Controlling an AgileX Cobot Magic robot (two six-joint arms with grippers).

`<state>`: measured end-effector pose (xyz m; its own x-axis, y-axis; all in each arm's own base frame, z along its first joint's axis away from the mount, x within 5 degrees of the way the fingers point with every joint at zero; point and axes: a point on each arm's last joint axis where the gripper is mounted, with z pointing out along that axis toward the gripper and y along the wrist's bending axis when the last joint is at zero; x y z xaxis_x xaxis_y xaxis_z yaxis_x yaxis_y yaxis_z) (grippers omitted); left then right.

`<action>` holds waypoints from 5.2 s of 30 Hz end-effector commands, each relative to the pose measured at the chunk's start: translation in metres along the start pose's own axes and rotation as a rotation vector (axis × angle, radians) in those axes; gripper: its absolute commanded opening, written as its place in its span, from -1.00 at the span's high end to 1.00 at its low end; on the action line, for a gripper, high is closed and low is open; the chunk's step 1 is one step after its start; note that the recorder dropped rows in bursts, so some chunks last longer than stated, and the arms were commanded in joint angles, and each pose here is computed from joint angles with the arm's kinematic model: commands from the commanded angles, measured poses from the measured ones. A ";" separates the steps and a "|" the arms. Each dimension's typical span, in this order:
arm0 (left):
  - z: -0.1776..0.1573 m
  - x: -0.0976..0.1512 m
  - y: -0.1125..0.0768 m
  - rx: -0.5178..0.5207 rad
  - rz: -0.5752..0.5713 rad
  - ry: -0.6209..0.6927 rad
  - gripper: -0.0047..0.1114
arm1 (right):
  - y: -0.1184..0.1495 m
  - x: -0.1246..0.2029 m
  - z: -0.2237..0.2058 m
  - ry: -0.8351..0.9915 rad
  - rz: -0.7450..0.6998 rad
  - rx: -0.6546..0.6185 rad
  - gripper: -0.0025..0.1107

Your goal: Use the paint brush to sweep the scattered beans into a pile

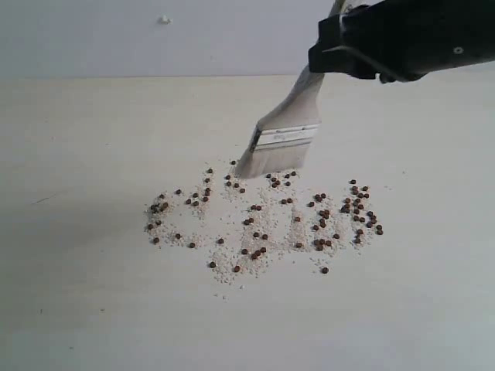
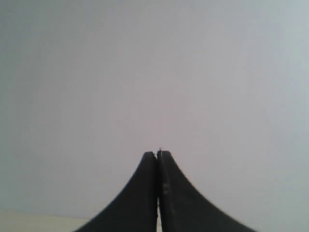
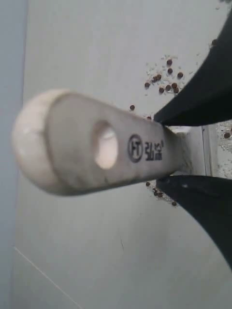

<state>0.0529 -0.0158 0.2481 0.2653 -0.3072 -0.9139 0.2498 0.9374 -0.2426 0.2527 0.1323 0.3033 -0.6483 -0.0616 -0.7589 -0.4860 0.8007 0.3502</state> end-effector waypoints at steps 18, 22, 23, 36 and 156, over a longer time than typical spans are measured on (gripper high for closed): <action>0.165 0.059 -0.020 0.815 0.215 0.685 0.85 | 0.002 -0.008 0.037 0.025 0.109 0.002 0.96; 0.179 0.077 -0.030 0.896 0.304 0.660 0.58 | -0.001 -0.010 0.049 0.052 0.112 0.000 0.96; 0.181 0.081 -0.034 0.902 0.322 0.658 0.49 | -0.001 -0.010 0.052 0.059 0.106 0.000 0.96; 0.192 0.122 -0.059 0.846 0.407 0.677 -0.15 | -0.003 -0.025 0.063 0.049 0.116 0.016 0.96; 0.247 0.159 -0.048 1.198 -0.019 0.767 0.92 | 0.032 0.028 -0.002 -0.280 -0.632 -0.288 -0.11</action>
<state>0.3129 -0.1507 0.1904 -0.2300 0.2175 -0.9486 0.9703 0.1267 -0.2062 0.2116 0.1509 0.2929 -0.0874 -0.2549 -0.9630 -0.8677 0.4944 -0.0521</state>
